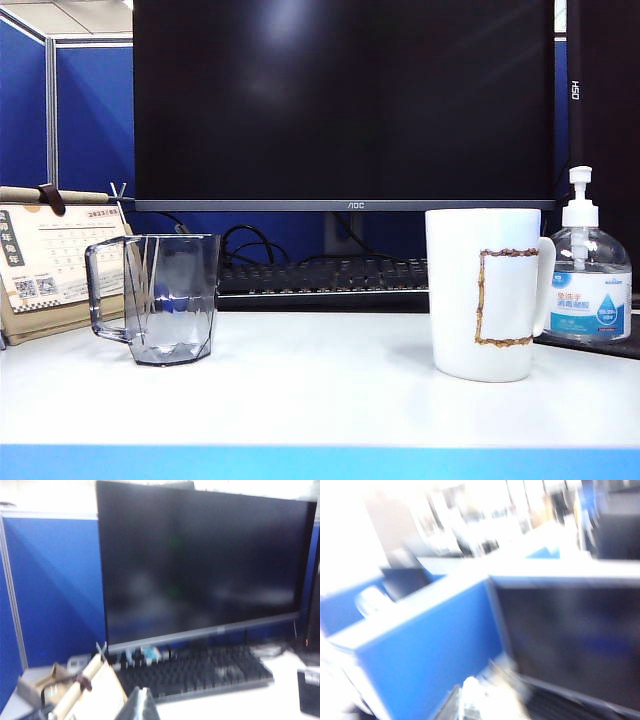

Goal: Swap the positions of the transparent plastic cup and the white ceramic cup.

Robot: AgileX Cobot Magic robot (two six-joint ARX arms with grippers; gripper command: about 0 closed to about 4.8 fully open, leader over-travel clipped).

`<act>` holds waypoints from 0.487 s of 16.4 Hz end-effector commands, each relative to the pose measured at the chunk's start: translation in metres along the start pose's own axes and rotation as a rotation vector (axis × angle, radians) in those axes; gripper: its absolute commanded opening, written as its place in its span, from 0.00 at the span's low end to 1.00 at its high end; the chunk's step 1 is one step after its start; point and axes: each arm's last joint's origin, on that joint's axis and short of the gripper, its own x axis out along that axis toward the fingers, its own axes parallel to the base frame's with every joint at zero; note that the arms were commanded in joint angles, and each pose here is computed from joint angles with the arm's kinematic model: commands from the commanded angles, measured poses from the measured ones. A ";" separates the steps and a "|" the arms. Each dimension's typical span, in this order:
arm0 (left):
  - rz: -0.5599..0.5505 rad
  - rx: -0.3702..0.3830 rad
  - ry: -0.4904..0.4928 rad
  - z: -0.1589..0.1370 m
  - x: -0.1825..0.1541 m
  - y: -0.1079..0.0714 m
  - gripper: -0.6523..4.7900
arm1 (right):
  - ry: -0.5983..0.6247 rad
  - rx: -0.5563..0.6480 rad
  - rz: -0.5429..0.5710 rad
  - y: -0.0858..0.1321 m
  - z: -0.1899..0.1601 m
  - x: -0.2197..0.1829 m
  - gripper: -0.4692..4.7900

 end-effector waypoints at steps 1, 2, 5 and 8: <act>-0.067 -0.002 0.030 -0.002 0.000 -0.002 0.11 | -0.076 0.130 0.030 0.039 -0.013 -0.079 0.08; -0.084 -0.020 0.028 -0.002 0.000 -0.003 0.11 | -0.068 0.141 -0.025 0.045 -0.026 -0.095 0.08; -0.115 -0.048 0.012 -0.001 0.000 -0.003 0.11 | 0.134 0.177 -0.466 0.009 -0.113 -0.094 0.08; -0.145 -0.070 0.022 -0.001 0.001 -0.004 0.11 | 0.359 0.082 -0.387 -0.037 -0.190 -0.060 0.08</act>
